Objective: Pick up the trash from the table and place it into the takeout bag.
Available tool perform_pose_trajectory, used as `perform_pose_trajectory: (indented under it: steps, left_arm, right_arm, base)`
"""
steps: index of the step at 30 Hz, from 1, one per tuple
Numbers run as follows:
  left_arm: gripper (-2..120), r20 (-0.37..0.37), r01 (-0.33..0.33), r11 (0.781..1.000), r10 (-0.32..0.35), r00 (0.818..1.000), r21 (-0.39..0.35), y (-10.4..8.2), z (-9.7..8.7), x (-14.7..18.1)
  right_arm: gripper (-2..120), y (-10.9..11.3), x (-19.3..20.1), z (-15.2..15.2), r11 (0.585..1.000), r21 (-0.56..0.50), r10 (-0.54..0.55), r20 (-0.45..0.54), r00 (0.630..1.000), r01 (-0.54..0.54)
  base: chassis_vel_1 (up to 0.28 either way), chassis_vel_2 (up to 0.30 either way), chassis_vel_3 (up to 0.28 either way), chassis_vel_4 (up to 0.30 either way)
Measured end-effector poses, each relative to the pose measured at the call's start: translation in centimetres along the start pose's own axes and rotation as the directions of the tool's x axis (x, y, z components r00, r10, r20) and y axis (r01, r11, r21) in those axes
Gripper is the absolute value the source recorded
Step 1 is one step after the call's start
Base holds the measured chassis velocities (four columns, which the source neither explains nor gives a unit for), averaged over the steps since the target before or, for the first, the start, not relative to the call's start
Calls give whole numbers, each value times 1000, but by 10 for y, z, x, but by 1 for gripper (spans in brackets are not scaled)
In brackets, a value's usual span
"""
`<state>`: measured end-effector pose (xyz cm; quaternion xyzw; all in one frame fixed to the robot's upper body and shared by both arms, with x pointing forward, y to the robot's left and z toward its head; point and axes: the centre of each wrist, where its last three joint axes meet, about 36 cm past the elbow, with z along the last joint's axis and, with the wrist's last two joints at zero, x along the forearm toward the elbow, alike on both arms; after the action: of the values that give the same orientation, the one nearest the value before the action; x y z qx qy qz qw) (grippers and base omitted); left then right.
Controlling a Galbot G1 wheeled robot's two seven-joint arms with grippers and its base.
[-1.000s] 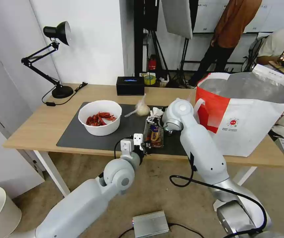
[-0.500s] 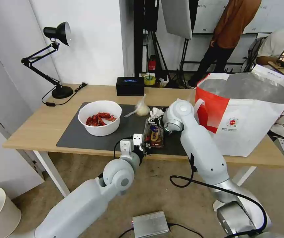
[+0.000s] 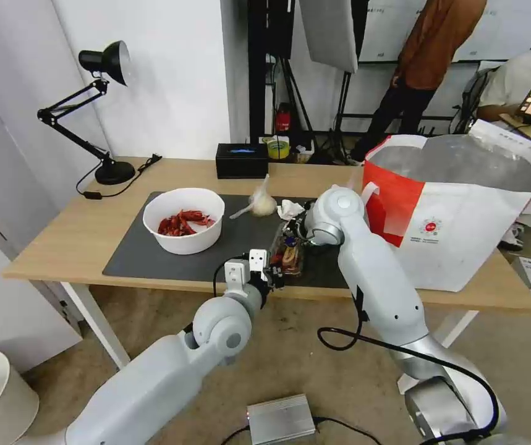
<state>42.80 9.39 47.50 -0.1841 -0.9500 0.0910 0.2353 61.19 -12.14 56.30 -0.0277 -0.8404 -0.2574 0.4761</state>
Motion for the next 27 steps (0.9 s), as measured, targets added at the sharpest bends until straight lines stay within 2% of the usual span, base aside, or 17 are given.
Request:
perform_pose_trajectory:
  steps: [10, 12, 15, 16, 18, 20, 24, 27]
  left_arm:
    - [0, 20, -1, 1000, 1, 1000, 4, 1, -6, 4]
    - [0, 22, -1, 1000, 1, 1000, 4, 1, -7, 5]
    - [12, 39, -5, 1000, 5, 999, 6, 2, -13, 9]
    - [12, 39, -5, 1000, 5, 999, 6, 2, -13, 9]
    - [23, 56, -10, 1000, 9, 998, 12, 3, -17, 13]
    - [27, 61, -10, 1000, 9, 998, 15, 4, -18, 13]
    - [46, 102, 2, 1000, -4, 995, 21, 14, -29, 23]
    - [55, 117, 13, 1000, -16, 993, 24, 21, -34, 29]
  right_arm:
    - [4, -2, 2, 2, 1000, -1, -7, 1, 1000, 7]
    - [3, -2, 2, 2, 1000, 0, -8, 1, 1000, 8]
    - [1, -3, 3, 2, 1000, 1, -8, 3, 1000, 8]
    - [1, -3, 3, 2, 1000, 1, -8, 3, 1000, 8]
    - [1, -3, 4, 2, 1000, 2, -8, 4, 1000, 8]
    - [1, -3, 4, 2, 1000, 2, -9, 5, 1000, 9]
    - [1, -4, 6, 3, 1000, 5, -10, 8, 1000, 10]
    - [1, -5, 9, 3, 1000, 7, -13, 13, 1000, 12]
  base:
    - [0, 0, 0, 0]
    - [0, 0, 0, 0]
    - [0, 0, 0, 0]
    - [0, 0, 0, 0]
    - [0, 0, 0, 0]
    - [0, 0, 0, 0]
    - [0, 0, 0, 0]
    - [0, 0, 0, 0]
